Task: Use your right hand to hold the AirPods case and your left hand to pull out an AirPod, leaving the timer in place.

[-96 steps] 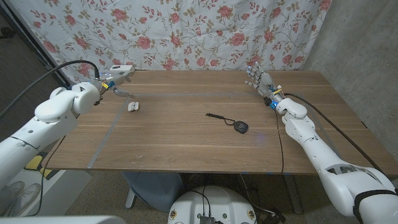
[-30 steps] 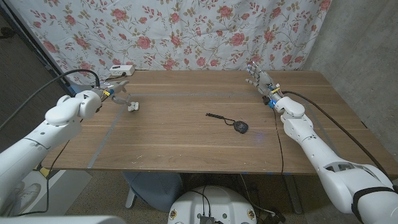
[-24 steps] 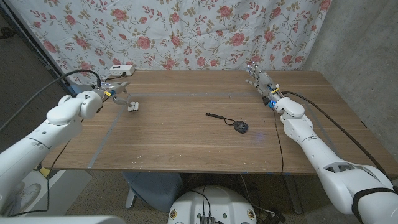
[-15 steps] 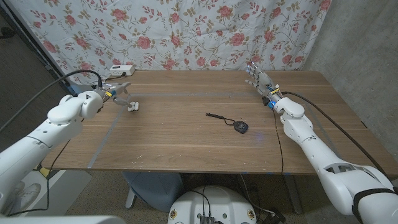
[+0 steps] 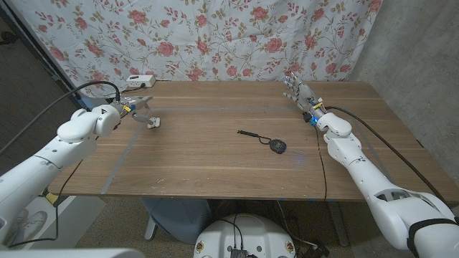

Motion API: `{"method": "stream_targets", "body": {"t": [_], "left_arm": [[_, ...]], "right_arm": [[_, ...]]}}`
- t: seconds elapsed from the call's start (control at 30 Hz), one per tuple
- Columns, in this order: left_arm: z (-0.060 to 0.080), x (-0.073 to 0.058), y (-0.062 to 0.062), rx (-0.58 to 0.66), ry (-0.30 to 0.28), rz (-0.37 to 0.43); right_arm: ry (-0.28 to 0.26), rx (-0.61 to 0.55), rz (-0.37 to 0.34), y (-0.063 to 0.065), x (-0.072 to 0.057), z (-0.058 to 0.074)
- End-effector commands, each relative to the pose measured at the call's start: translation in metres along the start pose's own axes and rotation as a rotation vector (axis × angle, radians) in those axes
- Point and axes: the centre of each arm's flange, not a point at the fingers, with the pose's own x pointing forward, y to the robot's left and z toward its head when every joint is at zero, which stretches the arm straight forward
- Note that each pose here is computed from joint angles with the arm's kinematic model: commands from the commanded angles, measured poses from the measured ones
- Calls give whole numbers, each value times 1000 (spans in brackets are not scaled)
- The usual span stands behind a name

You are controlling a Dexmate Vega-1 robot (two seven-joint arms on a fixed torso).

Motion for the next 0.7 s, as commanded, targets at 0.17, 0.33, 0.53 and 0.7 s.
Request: {"method": "stream_targets", "body": {"t": [0.17, 0.33, 0.53, 0.7], "left_arm": [[3, 5, -4, 7, 1, -12], [6, 6, -2, 34, 3, -5], [3, 10, -7, 24, 15, -16], [5, 14, -7, 70, 11, -19]], "right_arm": [[6, 12, -5, -1, -2, -2], [5, 7, -2, -2, -2, -2], [8, 11, -5, -2, -1, -2], [10, 4, 5, -2, 1, -3]]}}
